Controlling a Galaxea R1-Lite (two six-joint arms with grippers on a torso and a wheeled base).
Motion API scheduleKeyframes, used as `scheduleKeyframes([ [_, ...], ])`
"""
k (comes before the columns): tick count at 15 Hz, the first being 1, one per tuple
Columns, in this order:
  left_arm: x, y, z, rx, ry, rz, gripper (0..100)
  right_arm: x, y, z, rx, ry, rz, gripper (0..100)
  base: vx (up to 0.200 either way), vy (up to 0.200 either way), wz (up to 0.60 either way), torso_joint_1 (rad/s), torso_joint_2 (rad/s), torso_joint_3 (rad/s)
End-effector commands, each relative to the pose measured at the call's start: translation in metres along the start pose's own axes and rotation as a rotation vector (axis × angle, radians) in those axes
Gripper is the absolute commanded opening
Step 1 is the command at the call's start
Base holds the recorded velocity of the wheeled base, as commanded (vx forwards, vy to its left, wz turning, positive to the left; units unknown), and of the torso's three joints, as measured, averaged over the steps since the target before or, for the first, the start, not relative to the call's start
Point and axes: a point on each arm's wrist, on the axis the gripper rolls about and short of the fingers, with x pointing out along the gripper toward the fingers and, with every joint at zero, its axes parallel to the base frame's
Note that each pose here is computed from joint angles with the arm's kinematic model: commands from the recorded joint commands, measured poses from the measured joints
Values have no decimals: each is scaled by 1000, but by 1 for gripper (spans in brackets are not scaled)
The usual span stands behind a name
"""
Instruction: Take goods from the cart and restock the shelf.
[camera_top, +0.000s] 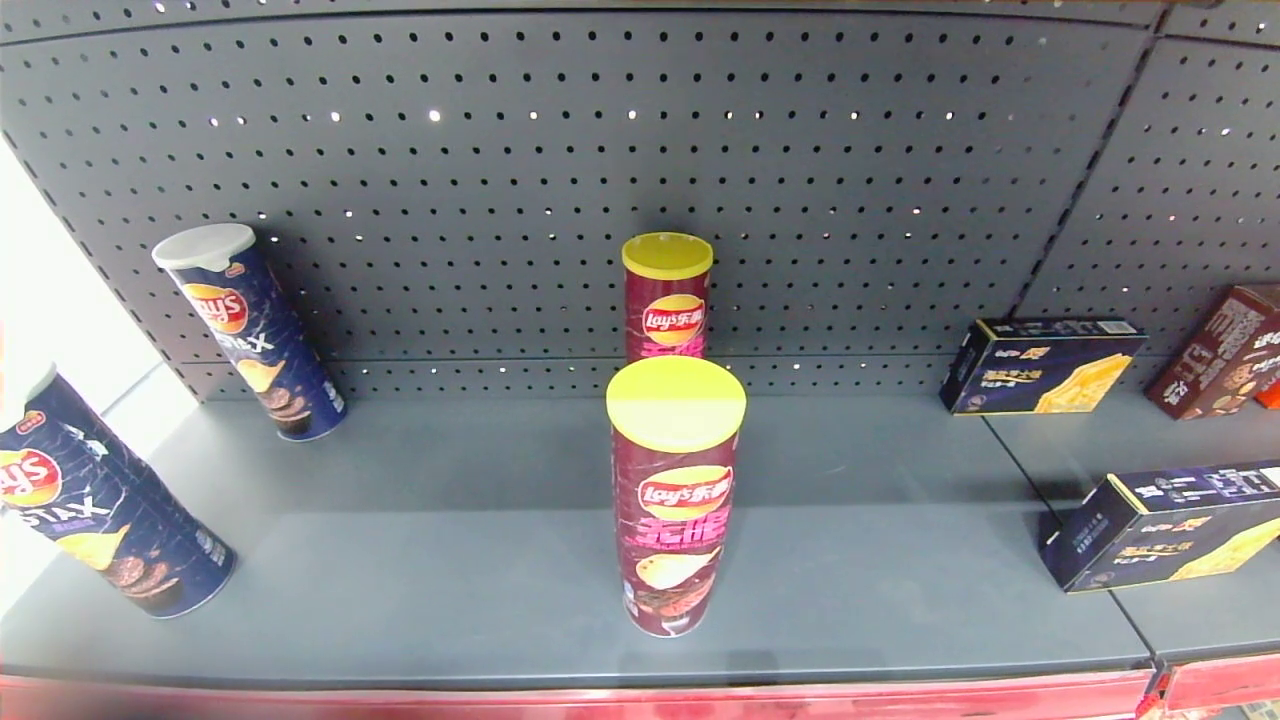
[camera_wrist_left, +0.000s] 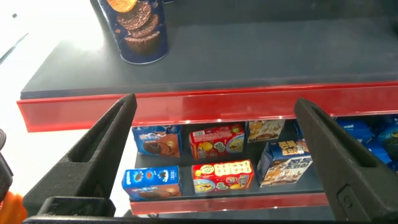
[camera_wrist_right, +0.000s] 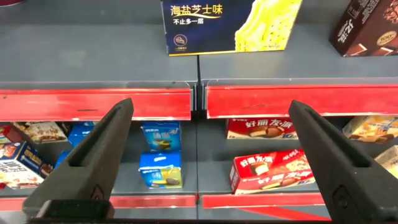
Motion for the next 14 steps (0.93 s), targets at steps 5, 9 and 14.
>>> scheduleKeyframes([
  [5,0,0,0,0,1,-1,100,0,0,0,0,0,0,100,0,0,0,0,0,0],
  [9,0,0,0,3,1,-1,100,0,0,0,0,0,0,100,0,0,0,0,0,0],
  [14,0,0,0,0,1,-1,100,0,0,0,-1,-2,0,100,-40,0,0,0,0,0],
])
